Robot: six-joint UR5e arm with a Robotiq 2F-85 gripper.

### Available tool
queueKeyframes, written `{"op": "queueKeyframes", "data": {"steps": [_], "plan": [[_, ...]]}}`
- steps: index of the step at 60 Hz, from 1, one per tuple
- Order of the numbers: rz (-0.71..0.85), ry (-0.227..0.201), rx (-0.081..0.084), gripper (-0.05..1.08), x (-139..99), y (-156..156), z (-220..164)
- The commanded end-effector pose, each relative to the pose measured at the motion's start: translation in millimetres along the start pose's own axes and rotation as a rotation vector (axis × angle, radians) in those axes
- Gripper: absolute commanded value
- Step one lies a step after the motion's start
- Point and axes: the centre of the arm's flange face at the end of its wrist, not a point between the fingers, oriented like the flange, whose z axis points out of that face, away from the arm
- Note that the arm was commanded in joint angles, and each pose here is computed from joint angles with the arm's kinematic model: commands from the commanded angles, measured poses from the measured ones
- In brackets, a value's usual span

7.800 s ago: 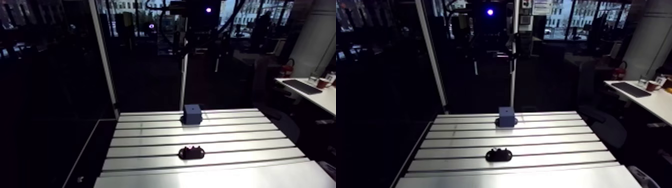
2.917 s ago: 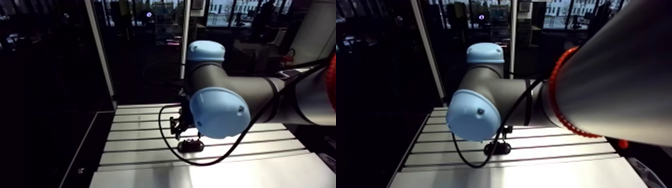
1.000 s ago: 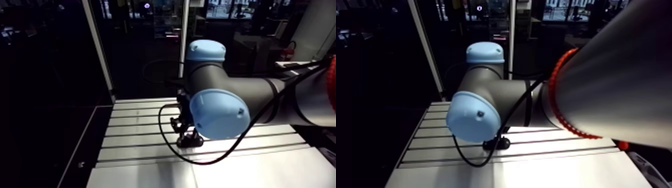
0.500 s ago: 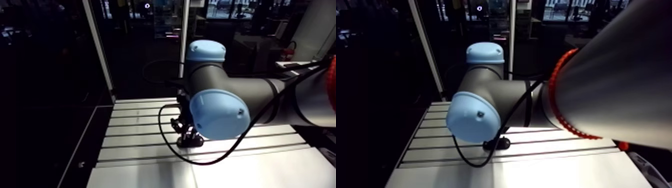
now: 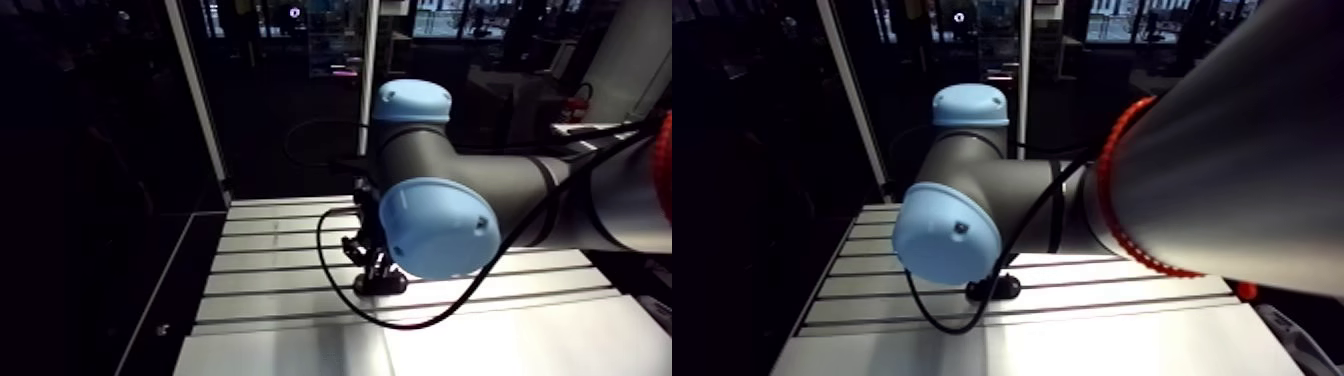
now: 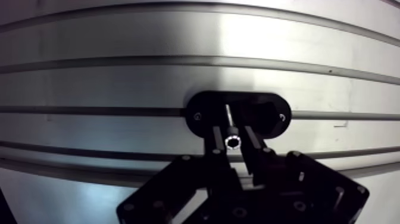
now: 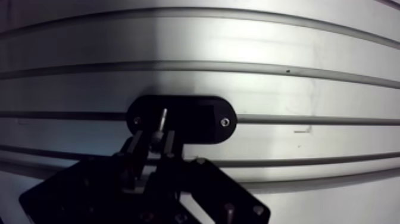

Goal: Pick up the M10 bolt and insert it into the hole until fully seated.

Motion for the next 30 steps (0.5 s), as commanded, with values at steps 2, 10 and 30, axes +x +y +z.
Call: {"op": "queueKeyframes", "data": {"steps": [2,10,30], "plan": [[-0.001,0.000,0.000,0.74,0.0,0.0,-0.1],[-0.001,0.000,0.000,0.75,0.0,0.0,-0.1],[-0.003,0.021,0.006,0.86,5.8,-0.1,-9.2]]}}
